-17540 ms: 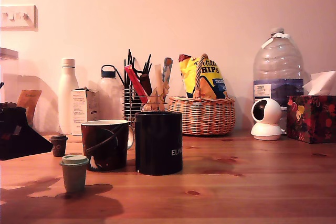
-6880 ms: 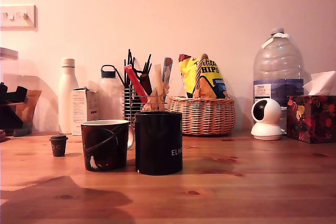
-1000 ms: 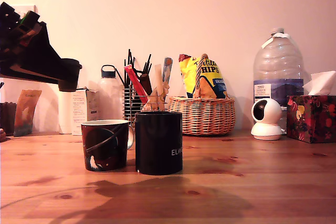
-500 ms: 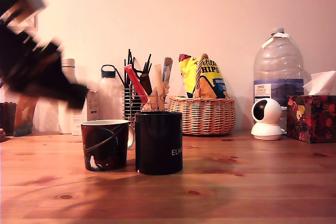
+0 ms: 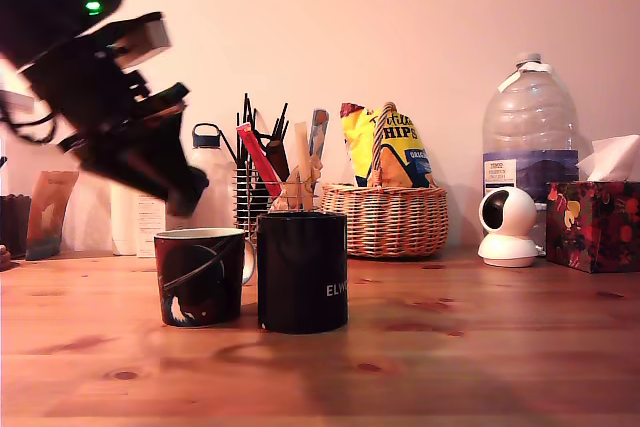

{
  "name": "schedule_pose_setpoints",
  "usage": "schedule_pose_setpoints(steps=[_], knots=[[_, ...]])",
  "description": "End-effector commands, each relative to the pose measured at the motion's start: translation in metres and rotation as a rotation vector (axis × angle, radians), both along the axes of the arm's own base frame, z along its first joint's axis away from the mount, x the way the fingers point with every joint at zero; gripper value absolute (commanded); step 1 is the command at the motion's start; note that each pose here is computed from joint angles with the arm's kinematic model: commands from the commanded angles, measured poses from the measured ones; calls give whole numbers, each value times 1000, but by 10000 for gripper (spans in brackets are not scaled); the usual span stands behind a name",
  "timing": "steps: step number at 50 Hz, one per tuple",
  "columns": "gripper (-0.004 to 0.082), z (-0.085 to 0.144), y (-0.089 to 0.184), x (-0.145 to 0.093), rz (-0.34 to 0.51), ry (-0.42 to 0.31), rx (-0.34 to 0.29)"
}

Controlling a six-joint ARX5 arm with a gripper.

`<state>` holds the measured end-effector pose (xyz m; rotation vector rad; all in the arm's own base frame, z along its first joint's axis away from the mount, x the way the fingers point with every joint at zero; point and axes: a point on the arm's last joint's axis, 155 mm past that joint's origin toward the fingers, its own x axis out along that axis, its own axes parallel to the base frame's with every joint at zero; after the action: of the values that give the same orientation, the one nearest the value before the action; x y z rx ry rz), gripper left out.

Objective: Pick up the coffee capsules from the table one by one and drop them inside the nearest coffee cup

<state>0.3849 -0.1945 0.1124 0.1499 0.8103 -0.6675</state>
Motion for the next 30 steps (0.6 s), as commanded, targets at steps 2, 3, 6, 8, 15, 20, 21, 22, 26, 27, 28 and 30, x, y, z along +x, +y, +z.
schedule_pose_setpoints(steps=[2,3,6,8,15,20,21,22,26,27,28,30], knots=[[108,-6,-2,2,-14,22,21],[108,-7,-2,2,-16,26,23],[108,-8,-5,3,-21,33,27],[108,-9,-6,2,-26,34,28],[108,-11,-10,-1,-36,39,37],[108,-13,-11,-3,-36,44,52],[108,-13,-10,-4,-37,46,53],[108,-14,-10,-4,-37,48,54],[108,-15,-10,-6,-39,55,58],[108,-15,-9,-6,-39,58,59],[108,-16,-9,-7,-39,61,60],[109,-17,-9,-8,-38,65,62]])
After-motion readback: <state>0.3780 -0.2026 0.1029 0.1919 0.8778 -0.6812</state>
